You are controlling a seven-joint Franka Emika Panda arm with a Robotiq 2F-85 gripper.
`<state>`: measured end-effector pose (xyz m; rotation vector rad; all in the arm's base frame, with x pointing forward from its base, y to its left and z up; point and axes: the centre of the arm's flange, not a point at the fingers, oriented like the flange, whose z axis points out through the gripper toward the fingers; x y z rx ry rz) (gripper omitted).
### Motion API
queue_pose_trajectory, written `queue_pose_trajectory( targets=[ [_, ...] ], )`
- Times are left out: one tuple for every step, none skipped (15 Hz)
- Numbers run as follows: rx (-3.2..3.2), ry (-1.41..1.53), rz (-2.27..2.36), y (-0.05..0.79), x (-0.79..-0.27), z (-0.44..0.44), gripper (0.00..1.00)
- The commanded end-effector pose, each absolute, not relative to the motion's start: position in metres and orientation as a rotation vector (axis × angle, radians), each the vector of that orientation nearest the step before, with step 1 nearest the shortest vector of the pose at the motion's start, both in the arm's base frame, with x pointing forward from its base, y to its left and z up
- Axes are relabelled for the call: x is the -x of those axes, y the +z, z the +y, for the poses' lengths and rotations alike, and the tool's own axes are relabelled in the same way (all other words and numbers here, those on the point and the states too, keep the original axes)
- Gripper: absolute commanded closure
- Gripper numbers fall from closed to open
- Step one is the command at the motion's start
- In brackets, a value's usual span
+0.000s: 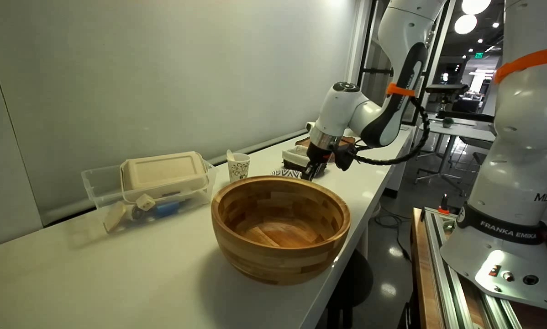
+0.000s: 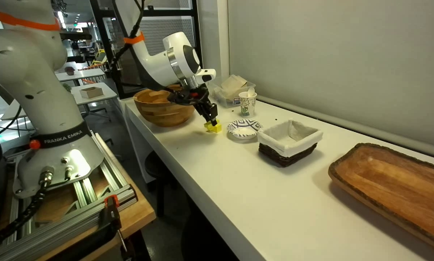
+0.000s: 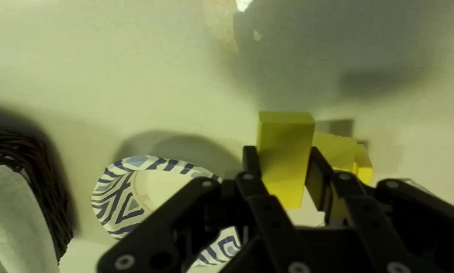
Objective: Take the yellow item out of the wooden bowl
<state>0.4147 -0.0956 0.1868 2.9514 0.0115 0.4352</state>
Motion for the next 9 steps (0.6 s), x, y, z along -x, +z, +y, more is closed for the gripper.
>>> queue_pose_trajectory(
  targets=[
    [-2.944, 0.411, 0.028, 0.132, -0.419, -0.092, 0.91],
    [-2.945, 0.405, 0.022, 0.127, -0.420, -0.094, 0.91],
    [-2.942, 0.398, 0.012, 0.122, -0.419, -0.097, 0.91],
    [-2.944, 0.395, 0.003, 0.120, -0.420, -0.099, 0.91],
    [-2.941, 0.407, -0.002, 0.121, -0.422, -0.102, 0.91],
    [-2.943, 0.408, -0.011, 0.121, -0.422, -0.103, 0.91],
    [-2.946, 0.408, -0.012, 0.120, -0.422, -0.104, 0.41],
    [-2.952, 0.406, -0.020, 0.119, -0.423, -0.104, 0.41],
    [-2.956, 0.403, -0.022, 0.120, -0.422, -0.104, 0.36]
  ],
)
